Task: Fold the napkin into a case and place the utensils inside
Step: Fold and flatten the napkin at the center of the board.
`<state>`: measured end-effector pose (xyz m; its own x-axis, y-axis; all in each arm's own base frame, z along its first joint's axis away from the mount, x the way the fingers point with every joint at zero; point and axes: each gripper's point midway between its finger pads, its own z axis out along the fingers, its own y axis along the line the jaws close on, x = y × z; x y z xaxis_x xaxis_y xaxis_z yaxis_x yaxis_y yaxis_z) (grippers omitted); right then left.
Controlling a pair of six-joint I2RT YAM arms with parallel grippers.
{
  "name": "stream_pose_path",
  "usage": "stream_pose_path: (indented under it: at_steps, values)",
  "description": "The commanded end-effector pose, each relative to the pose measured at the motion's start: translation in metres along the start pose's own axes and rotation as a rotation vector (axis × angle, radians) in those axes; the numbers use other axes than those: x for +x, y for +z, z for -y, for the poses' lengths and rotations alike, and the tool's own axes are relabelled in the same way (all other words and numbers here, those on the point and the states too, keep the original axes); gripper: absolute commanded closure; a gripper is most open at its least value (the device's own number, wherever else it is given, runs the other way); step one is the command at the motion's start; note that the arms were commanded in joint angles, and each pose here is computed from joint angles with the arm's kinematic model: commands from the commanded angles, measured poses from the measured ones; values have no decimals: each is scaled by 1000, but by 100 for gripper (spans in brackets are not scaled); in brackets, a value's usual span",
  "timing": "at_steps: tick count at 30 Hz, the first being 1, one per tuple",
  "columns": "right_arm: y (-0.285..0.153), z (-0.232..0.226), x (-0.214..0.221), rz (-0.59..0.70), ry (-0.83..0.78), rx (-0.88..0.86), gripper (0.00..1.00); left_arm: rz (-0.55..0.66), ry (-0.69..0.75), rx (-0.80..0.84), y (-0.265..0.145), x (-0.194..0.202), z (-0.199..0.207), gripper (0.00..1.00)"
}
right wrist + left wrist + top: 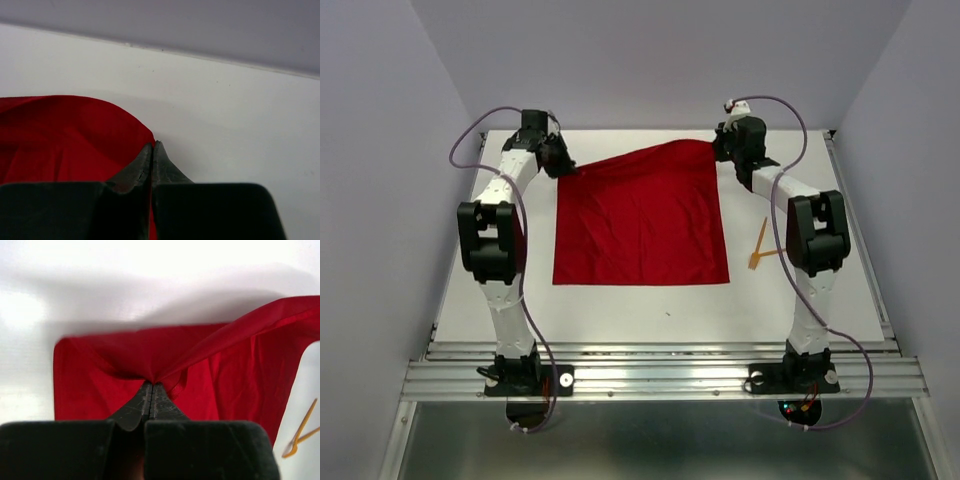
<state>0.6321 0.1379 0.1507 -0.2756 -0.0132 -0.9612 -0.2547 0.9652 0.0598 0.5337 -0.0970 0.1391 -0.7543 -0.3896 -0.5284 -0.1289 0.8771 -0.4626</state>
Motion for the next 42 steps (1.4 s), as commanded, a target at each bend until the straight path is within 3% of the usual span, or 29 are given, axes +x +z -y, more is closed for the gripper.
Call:
stream_pose_path:
  at_steps: [1,8,17,31,42]
  values:
    - [-53,-20,-53,73,51,-82,99,83,31,38,-50,-3,11,100]
    - [-128,-28,-2,-63,91,-90,99,44,-16,-54,-71,59,-26,100]
    - [-194,-44,58,-221,135,-104,99,36,-45,-63,-93,94,-38,100]
    - [-238,-47,120,-430,292,-38,99,5,-76,-51,-101,129,-47,100]
    - [-264,-56,136,-446,306,-49,99,-21,-93,-84,-103,154,-62,100]
